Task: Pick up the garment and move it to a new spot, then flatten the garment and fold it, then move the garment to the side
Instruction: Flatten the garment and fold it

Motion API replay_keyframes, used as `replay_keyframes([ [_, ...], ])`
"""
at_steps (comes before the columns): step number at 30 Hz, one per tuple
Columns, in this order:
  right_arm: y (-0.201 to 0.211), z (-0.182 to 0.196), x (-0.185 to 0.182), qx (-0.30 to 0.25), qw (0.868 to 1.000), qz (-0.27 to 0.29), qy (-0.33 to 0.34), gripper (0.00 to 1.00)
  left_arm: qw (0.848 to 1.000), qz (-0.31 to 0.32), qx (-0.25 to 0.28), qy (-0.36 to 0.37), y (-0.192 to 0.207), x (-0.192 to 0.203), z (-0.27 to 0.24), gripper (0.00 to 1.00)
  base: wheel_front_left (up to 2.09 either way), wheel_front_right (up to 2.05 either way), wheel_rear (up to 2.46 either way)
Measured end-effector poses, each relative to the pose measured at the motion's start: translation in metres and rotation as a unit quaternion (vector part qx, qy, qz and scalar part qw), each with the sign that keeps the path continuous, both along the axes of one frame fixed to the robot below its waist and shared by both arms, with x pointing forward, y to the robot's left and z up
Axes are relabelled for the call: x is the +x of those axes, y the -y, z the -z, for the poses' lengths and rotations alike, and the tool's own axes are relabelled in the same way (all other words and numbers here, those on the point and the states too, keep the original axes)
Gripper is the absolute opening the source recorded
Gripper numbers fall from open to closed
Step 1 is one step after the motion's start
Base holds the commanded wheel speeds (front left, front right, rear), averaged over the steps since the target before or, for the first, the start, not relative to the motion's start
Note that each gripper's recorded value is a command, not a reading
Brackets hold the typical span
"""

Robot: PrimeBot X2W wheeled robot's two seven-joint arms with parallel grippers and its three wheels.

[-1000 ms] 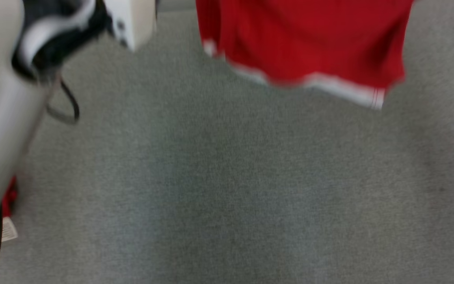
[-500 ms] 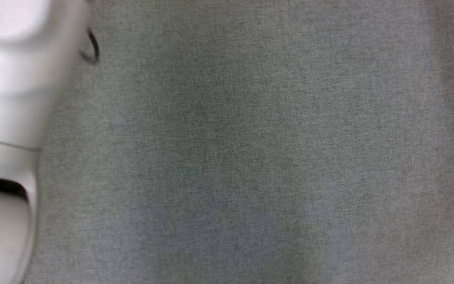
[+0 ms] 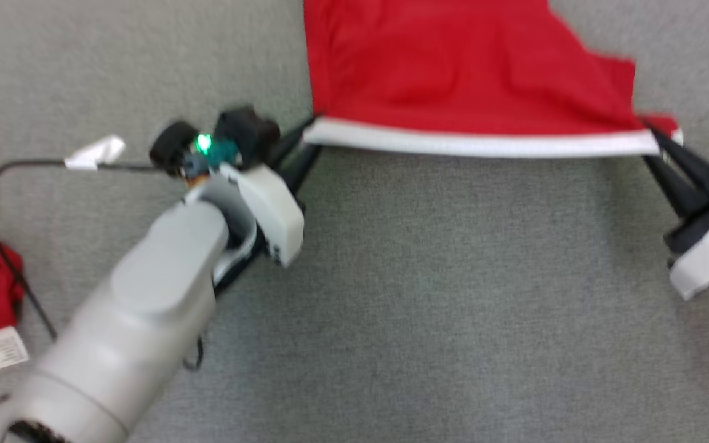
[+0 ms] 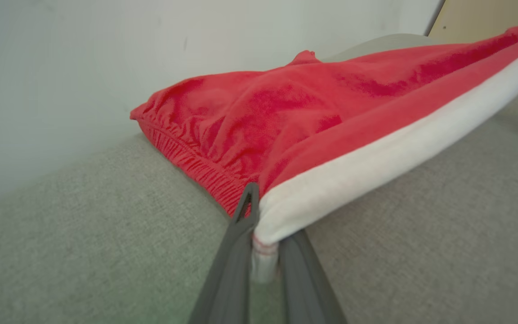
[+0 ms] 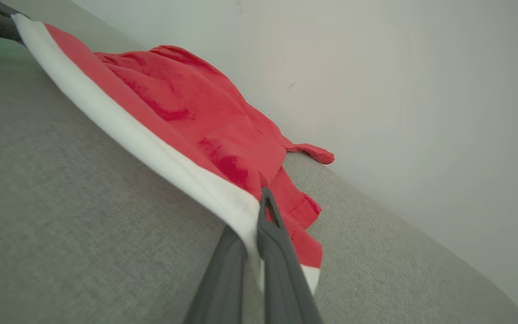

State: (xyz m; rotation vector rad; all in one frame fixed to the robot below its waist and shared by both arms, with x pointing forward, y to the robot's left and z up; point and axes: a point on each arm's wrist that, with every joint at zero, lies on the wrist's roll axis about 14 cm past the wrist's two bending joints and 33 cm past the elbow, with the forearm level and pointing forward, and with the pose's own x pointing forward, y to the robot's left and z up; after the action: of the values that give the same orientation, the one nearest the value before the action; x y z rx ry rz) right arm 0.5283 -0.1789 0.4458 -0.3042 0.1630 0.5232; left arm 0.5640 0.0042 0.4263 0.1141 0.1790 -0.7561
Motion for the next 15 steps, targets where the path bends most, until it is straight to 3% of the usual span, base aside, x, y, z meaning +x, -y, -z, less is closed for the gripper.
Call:
replay_keyframes([
  [14, -0.009, -0.010, -0.163, 0.012, 0.991, -0.030, -0.131, 0.00, 0.989, -0.013, 0.001, -0.145, -0.026, -0.182, 0.009, 0.00, 0.00, 0.00, 0.00],
  [15, -0.009, -0.010, -0.163, 0.012, 0.991, -0.030, -0.131, 0.00, 0.989, -0.013, 0.001, -0.145, -0.026, -0.182, 0.009, 0.00, 0.00, 0.00, 0.00],
])
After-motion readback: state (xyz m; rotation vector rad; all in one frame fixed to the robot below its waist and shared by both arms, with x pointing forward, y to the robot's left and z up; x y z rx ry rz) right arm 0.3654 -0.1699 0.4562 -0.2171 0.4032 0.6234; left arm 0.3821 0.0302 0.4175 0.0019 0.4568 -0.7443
